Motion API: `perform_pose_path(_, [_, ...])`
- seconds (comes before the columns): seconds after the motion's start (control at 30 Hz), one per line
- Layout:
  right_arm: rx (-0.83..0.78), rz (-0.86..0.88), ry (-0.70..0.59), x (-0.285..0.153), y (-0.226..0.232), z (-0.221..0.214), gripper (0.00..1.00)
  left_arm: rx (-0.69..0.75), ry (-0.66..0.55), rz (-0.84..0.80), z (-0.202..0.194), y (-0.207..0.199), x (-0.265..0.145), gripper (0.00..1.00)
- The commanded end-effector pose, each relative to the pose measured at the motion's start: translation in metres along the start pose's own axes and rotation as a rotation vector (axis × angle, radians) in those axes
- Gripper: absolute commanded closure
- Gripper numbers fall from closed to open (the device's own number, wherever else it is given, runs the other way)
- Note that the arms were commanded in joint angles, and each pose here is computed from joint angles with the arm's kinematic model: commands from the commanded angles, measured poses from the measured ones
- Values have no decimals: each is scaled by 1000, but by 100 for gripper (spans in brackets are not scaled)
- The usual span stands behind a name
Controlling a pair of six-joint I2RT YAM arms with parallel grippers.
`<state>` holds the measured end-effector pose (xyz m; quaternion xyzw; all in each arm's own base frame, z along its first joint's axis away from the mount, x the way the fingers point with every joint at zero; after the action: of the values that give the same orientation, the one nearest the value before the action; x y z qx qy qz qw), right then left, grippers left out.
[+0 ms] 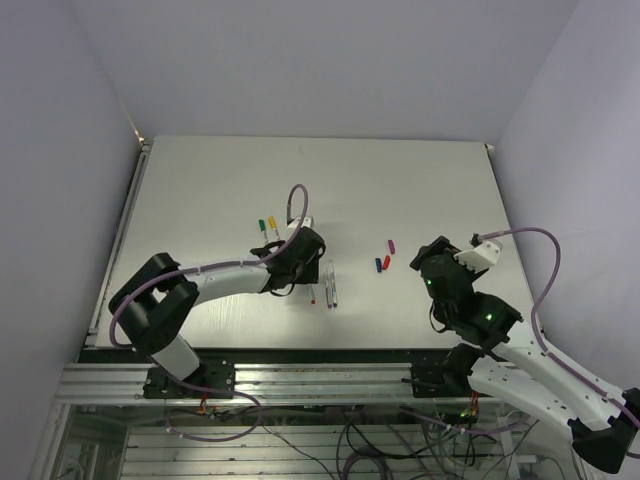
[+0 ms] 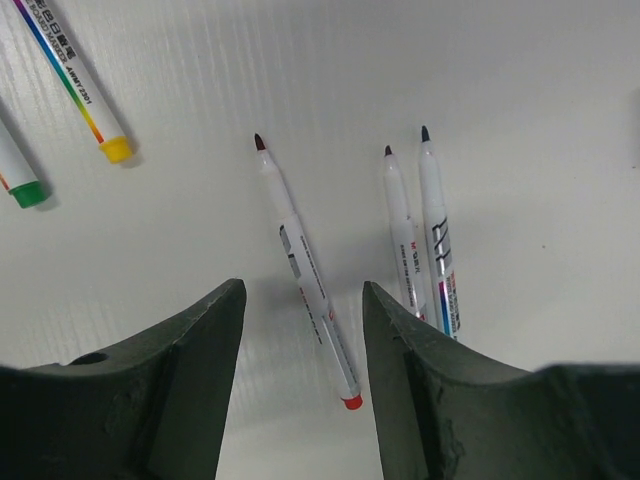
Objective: Insert the pens into the pen caps
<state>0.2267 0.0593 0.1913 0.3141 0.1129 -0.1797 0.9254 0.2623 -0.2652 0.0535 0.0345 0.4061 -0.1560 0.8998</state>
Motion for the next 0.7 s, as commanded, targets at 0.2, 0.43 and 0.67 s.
perform_pose_path(0.2, [13, 7, 9, 1, -2, -5, 27, 20, 43, 40, -6, -3, 17, 42])
perform_pose_path(0.43, [31, 15, 8, -1, -2, -3, 27, 81, 127, 82, -19, 4, 18, 43])
perform_pose_path(0.67, [49, 31, -2, -3, 2, 3, 27, 169, 262, 95, -43, 12, 14, 43])
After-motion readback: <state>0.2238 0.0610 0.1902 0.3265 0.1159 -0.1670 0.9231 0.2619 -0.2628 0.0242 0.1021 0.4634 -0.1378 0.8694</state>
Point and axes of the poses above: each gripper's point midway between its finger pads, its own x axis out along the fingers, its own y axis along the line the jaws close on, z = x × y, the point moved 1 cm from there along -x, back along the fingers, and after that the axes turned 12 degrees about x, right-handed, at the moved point
